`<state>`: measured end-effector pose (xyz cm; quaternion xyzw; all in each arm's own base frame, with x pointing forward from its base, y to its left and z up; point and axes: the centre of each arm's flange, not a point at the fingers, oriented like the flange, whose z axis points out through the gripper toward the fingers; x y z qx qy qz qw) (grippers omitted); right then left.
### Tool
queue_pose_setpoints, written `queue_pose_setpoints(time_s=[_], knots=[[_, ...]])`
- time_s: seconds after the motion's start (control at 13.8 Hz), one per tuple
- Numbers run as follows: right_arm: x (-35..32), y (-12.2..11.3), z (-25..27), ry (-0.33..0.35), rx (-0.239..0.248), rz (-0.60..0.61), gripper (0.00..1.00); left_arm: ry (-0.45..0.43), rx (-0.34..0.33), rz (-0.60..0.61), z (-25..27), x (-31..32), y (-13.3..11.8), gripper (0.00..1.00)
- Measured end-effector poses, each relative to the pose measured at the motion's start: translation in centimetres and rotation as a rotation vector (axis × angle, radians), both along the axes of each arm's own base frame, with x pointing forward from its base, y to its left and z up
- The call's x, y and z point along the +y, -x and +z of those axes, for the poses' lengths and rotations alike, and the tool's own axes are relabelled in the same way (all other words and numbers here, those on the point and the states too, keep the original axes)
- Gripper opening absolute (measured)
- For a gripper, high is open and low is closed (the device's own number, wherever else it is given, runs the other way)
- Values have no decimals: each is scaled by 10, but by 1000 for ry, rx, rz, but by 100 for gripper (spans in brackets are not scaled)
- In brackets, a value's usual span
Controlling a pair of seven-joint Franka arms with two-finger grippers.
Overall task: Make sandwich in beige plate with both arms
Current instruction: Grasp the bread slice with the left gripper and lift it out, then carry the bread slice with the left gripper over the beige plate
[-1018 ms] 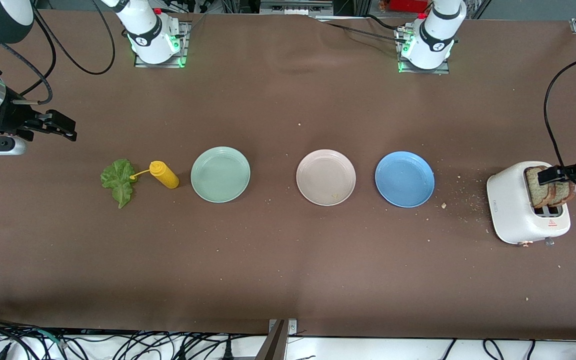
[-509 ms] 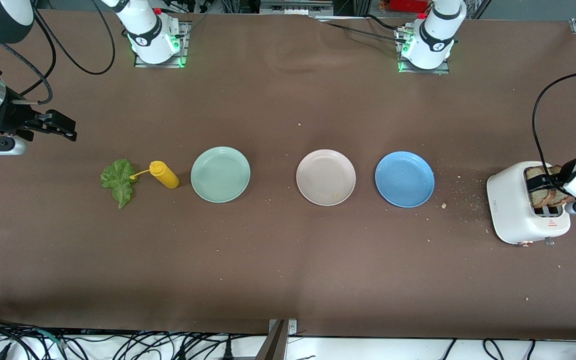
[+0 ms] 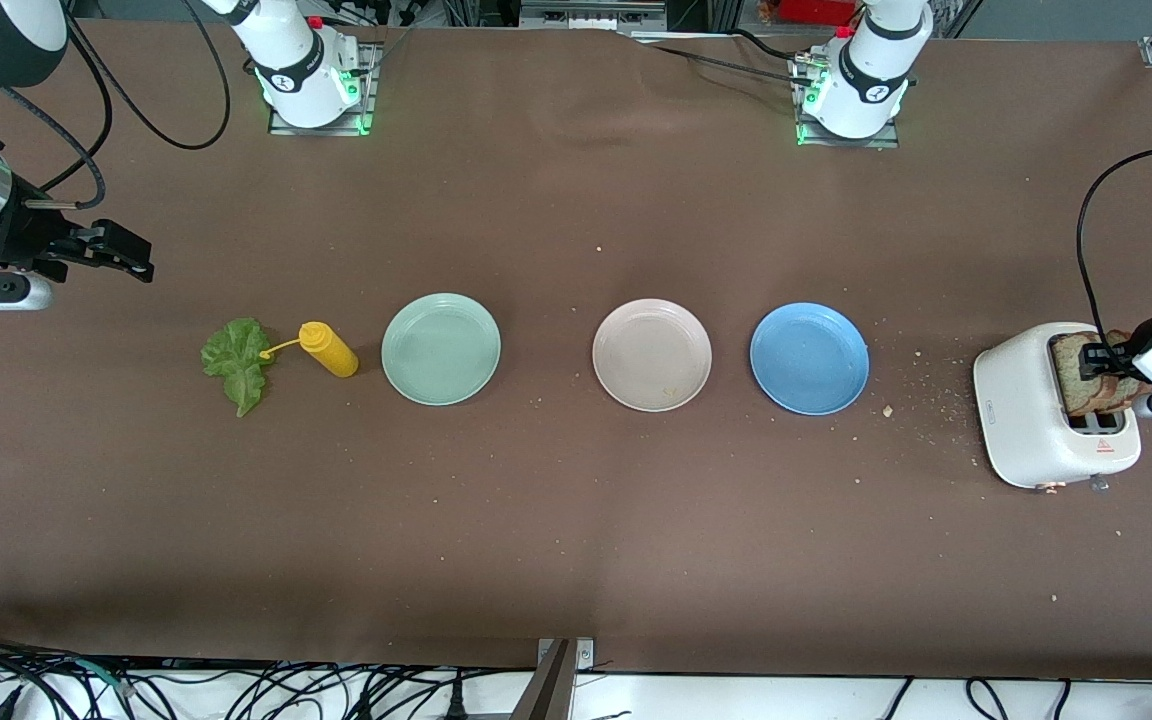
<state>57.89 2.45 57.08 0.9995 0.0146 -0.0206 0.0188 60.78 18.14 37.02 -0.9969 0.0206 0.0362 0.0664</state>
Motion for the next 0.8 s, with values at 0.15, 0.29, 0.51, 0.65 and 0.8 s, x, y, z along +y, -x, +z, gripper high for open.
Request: queue_pose_setpoints(time_s=[0.15,0.29,0.51,0.65,0.8], knots=[[0,0,0,0,0,0,100,3,4,-6,1,-4,-1,12],[0,0,0,0,0,0,100,3,6,-10,5,-7,-1,12],[0,0,0,0,0,0,100,0,33,2,28,-7,2,9],[0,0,0,0,0,0,100,-4,55,10,64,-11,5,9],[0,0,0,0,0,0,100,-5,72,1,98,-25,8,9]])
